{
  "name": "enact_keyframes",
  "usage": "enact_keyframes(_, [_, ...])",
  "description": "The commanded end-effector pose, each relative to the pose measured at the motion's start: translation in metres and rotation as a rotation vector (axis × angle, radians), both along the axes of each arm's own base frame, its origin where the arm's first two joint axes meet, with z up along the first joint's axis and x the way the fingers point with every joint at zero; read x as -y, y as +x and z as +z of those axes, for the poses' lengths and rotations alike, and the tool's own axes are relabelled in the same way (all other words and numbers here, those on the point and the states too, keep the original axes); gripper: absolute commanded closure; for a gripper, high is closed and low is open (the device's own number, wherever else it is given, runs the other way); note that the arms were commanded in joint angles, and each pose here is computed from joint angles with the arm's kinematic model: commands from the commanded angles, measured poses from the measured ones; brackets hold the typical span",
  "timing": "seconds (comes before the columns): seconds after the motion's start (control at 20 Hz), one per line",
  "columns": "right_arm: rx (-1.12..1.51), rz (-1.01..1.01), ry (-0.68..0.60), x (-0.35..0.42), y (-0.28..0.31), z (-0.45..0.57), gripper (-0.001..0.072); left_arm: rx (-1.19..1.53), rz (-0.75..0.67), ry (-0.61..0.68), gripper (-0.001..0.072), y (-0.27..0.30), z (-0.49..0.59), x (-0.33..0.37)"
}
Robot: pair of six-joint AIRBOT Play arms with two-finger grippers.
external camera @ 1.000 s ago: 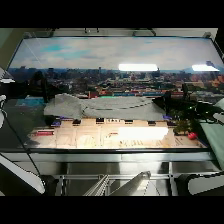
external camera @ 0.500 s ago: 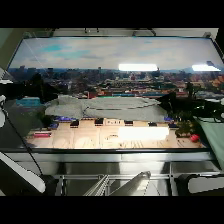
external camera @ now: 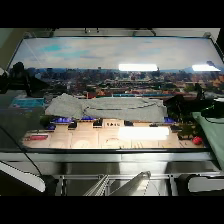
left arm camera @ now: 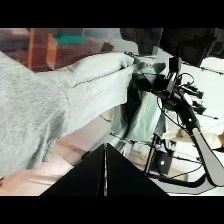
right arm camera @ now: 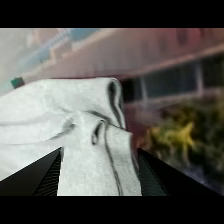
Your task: Fold the shirts.
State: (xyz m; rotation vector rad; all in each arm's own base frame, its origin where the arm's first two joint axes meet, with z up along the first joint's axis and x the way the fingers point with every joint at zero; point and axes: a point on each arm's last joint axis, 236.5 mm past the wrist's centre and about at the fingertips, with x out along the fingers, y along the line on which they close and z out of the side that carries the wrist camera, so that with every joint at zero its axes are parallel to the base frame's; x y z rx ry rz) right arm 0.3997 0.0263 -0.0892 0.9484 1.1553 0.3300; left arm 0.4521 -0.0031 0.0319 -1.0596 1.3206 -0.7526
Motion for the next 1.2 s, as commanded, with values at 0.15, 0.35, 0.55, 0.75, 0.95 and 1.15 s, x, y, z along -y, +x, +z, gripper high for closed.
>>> enact_keyframes(0.15, [-0.081, 0.105, 0.011, -0.041, -0.014, -0.026, 0.0186, 0.012, -0.154, 0.129, 0.0707, -0.005, -0.017, 0.060])
enact_keyframes(0.35, [-0.036, 0.209, 0.068, -0.098, -0.015, -0.015, 0.0494, 0.004, -0.338, 0.238, 0.0707, -0.025, -0.038, 0.122])
enact_keyframes(0.55, [0.033, 0.289, 0.173, -0.112, -0.014, 0.026, 0.0697, 0.050, -0.515, 0.364, 0.0707, -0.047, -0.061, 0.194])
enact_keyframes(0.75, [0.140, 0.342, 0.256, -0.085, -0.015, 0.104, 0.0698, 0.144, -0.638, 0.536, 0.0706, -0.068, -0.089, 0.264])
enact_keyframes(0.95, [0.252, 0.343, 0.250, -0.049, -0.023, 0.176, 0.0698, 0.271, -0.666, 0.679, 0.0696, -0.076, -0.113, 0.319])
enact_keyframes(1.15, [0.279, 0.400, 0.271, -0.039, -0.048, 0.210, 0.0698, 0.233, -0.674, 0.640, 0.0690, -0.096, -0.144, 0.365])
